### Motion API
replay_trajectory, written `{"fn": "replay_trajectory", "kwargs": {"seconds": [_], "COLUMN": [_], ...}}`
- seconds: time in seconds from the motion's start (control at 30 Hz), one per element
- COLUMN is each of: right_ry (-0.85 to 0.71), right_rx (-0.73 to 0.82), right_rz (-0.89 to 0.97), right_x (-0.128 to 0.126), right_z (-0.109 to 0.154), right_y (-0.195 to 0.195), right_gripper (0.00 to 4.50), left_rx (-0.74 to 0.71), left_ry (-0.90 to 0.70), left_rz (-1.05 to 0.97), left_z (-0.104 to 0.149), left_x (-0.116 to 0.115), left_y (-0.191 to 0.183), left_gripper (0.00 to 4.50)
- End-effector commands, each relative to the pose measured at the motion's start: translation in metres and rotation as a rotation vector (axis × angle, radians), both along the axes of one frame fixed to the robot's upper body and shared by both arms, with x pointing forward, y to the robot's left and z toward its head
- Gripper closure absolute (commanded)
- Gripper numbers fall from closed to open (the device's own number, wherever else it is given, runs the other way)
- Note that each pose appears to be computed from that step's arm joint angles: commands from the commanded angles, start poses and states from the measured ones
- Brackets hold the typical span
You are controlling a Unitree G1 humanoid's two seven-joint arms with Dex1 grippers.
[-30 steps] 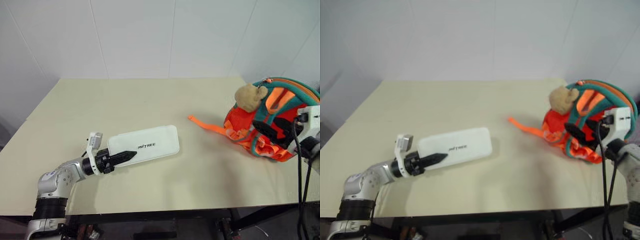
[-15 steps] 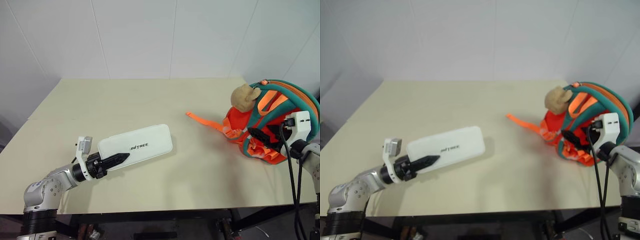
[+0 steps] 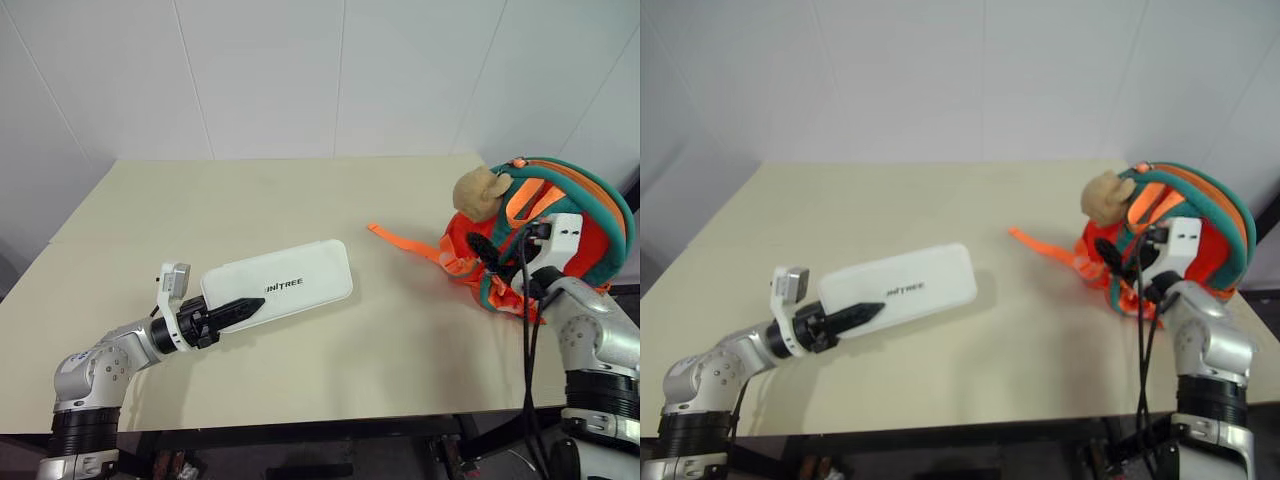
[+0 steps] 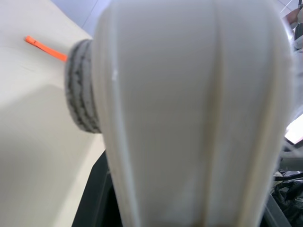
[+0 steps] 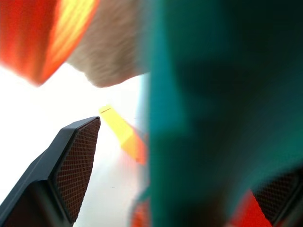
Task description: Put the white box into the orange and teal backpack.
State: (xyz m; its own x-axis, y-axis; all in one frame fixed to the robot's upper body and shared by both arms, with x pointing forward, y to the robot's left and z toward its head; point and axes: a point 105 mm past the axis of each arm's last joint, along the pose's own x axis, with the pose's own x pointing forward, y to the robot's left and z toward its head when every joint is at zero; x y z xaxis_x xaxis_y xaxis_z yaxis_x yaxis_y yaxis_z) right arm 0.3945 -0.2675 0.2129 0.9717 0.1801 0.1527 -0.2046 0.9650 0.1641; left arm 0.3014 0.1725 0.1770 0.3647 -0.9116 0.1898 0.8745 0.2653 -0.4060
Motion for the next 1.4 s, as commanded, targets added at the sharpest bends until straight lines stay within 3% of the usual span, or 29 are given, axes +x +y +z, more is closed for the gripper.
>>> {"fn": "replay_trajectory", "kwargs": {"seconds": [0.03,0.33,0.43,0.63,0.9,1.13,1.4], "right_ry": [-0.093,-0.091,-0.088,-0.098,-0.115,-0.070,0.230], "right_rx": [-0.010,-0.025,-0.033,-0.041,0.016,0.108,0.094], "right_rz": [0.007,0.057,0.160,0.469,0.970,1.297,1.533], "right_x": [-0.002,0.000,-0.001,-0.015,-0.064,-0.109,-0.152], "right_z": [0.022,0.021,0.023,0.038,0.076,0.095,0.062], "right_y": [0.002,0.009,0.026,0.084,0.172,0.204,0.189], "right_gripper": [0.60,3.66,4.43,4.44,4.44,4.44,4.44], "left_rx": [-0.013,0.001,-0.060,-0.014,0.037,0.028,0.047], "left_ry": [-0.040,-0.043,-0.038,-0.026,-0.020,-0.026,0.003], "left_rz": [-0.021,0.017,0.074,0.145,0.210,0.253,0.342], "left_z": [0.011,0.009,0.017,0.013,0.008,0.009,0.004], "left_x": [-0.002,-0.002,0.003,0.005,0.004,0.006,-0.001], "left_y": [0.000,0.009,0.019,0.043,0.065,0.075,0.108], "left_gripper": [3.13,3.13,3.13,3.13,3.13,3.13,3.13]}}
